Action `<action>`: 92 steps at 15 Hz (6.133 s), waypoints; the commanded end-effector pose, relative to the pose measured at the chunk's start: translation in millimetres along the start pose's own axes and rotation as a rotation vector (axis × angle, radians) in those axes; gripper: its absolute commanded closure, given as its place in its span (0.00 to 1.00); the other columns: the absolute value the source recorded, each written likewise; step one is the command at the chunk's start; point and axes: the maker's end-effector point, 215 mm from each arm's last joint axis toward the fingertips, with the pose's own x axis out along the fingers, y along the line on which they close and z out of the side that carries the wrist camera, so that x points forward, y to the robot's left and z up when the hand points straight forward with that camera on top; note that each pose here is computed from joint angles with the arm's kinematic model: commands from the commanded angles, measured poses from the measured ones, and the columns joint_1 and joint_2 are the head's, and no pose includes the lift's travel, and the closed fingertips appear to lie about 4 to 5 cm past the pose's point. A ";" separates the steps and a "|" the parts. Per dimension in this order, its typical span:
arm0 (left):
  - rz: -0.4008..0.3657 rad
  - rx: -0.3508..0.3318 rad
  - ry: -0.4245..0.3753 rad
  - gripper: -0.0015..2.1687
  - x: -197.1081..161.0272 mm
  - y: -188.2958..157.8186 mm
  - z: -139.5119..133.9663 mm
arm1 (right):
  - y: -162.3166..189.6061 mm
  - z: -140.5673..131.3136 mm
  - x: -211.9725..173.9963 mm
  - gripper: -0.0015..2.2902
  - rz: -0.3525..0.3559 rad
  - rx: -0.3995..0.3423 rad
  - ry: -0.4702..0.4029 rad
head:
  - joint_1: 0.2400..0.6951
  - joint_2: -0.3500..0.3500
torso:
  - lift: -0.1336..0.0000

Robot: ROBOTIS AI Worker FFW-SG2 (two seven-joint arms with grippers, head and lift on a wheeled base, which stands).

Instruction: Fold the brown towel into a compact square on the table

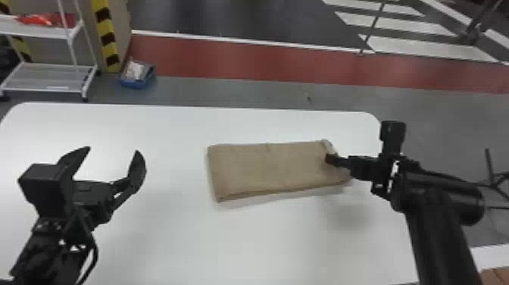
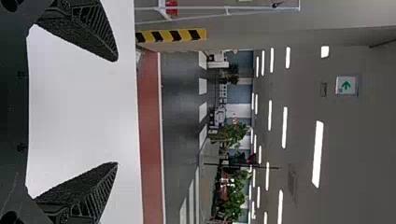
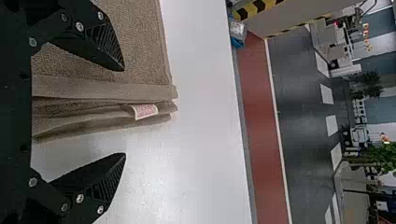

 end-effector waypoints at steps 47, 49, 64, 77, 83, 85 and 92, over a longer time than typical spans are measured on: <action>-0.577 -0.014 0.321 0.88 58.2 -162.1 -101.5 | 218.1 68.9 -72.7 0.62 0.436 0.070 0.197 | 1.00 0.19 | 0.08; -0.575 -0.007 0.327 0.88 59.4 -162.7 -103.4 | 253.4 69.4 -79.0 0.62 0.482 0.044 0.209 | 1.00 0.22 | 0.08; -0.595 -0.007 0.363 0.88 44.8 -174.0 -120.8 | 323.0 -6.6 -40.5 0.62 0.461 -0.099 0.272 | 1.00 0.39 | 0.08; -0.604 -0.008 0.391 0.88 27.0 -180.7 -137.7 | 348.5 -34.3 -38.4 0.53 0.476 -0.183 0.254 | 1.00 0.41 | 0.08; -0.603 -0.006 0.395 0.88 25.2 -181.4 -139.6 | 370.2 -36.7 -60.3 0.29 0.536 -0.168 0.231 | 1.00 0.43 | 0.08; -0.605 -0.004 0.395 0.88 25.0 -182.7 -139.6 | 378.7 -36.6 -73.4 0.29 0.572 -0.143 0.224 | 1.00 0.43 | 0.08; -0.589 -0.018 0.376 0.87 19.0 -178.8 -131.4 | 321.3 -22.1 -98.7 0.29 0.546 0.004 0.118 | 1.00 0.41 | 0.08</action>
